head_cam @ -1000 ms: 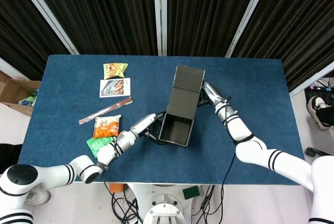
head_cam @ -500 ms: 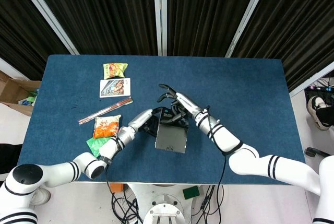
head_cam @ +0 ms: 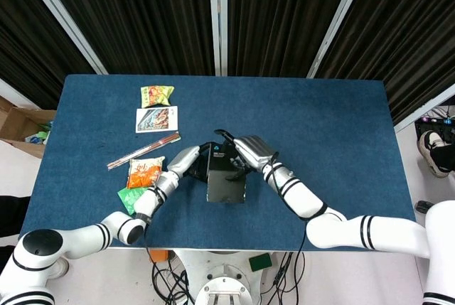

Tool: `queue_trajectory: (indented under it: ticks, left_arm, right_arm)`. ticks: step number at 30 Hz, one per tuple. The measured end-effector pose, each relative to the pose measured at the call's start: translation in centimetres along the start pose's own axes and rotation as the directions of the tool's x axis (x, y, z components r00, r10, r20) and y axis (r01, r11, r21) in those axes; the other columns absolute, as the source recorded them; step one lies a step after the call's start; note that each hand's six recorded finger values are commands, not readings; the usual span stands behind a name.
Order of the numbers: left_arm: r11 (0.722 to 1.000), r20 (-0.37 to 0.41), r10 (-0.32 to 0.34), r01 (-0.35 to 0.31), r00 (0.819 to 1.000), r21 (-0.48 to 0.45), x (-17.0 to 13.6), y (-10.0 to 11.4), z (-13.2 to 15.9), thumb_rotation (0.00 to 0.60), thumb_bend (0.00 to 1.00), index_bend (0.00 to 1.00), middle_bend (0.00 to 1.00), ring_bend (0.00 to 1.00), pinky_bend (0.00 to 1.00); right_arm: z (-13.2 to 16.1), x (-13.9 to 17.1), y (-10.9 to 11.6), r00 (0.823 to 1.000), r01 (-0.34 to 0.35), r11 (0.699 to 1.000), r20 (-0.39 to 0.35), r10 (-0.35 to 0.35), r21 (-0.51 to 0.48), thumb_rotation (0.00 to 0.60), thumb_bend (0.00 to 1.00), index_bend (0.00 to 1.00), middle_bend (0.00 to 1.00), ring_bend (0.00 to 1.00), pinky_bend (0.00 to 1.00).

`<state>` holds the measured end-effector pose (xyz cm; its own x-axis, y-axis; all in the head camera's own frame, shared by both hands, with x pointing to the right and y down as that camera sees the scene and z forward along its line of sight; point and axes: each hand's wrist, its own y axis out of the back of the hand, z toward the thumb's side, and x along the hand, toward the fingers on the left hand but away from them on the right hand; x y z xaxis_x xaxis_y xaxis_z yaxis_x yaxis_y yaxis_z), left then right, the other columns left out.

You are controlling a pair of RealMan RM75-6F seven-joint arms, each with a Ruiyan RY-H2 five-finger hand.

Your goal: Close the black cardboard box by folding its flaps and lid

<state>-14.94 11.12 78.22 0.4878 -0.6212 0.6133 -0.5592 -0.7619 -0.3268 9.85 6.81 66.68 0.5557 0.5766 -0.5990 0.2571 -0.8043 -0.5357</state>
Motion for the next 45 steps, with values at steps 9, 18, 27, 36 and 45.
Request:
queue_trajectory:
  ticks: [9, 18, 27, 36, 45]
  left_arm:
    - [0.988, 0.01, 0.033, -0.034, 0.999, 0.154, -1.3, 0.6, -0.2, 0.458, 0.0, 0.04, 0.11, 0.69, 0.99]
    - [0.961, 0.004, 0.014, -0.014, 1.0, 0.275, -3.0, 0.6, -0.1, 0.337, 0.0, 0.04, 0.08, 0.68, 0.98]
    - [0.883, -0.018, -0.009, 0.017, 1.0, 0.47, -5.0, 2.1, -0.8, 0.337, 0.0, 0.04, 0.07, 0.65, 0.94]
    - [0.753, 0.017, 0.039, -0.04, 0.999, 0.657, -6.9, 4.8, 0.0, 0.339, 0.0, 0.04, 0.07, 0.65, 0.93]
    - [0.774, 0.066, 0.108, -0.126, 0.992, 0.621, -8.1, 7.0, 0.9, 0.338, 0.0, 0.04, 0.07, 0.64, 0.93]
  right_arm:
    - [0.7, -0.3, -0.8, 0.999, 0.015, 0.996, 0.03, -0.018, 0.083, 0.6, 0.0, 0.15, 0.36, 0.77, 1.0]
    - [0.6, 0.1, -0.7, 0.998, 0.054, 0.991, 0.008, -0.056, 0.12, 0.6, 0.0, 0.19, 0.35, 0.77, 1.0]
    - [0.2, 0.0, -2.1, 0.997, 0.075, 0.977, -0.039, -0.069, 0.201, 0.6, 0.0, 0.22, 0.36, 0.77, 1.0]
    - [-0.1, -0.2, -2.8, 0.982, 0.173, 0.92, -0.132, -0.134, 0.352, 0.6, 0.0, 0.38, 0.4, 0.8, 1.0]
    - [-2.1, -1.3, -4.4, 0.95, 0.289, 0.824, -0.254, -0.183, 0.487, 0.6, 0.02, 0.56, 0.48, 0.84, 1.0]
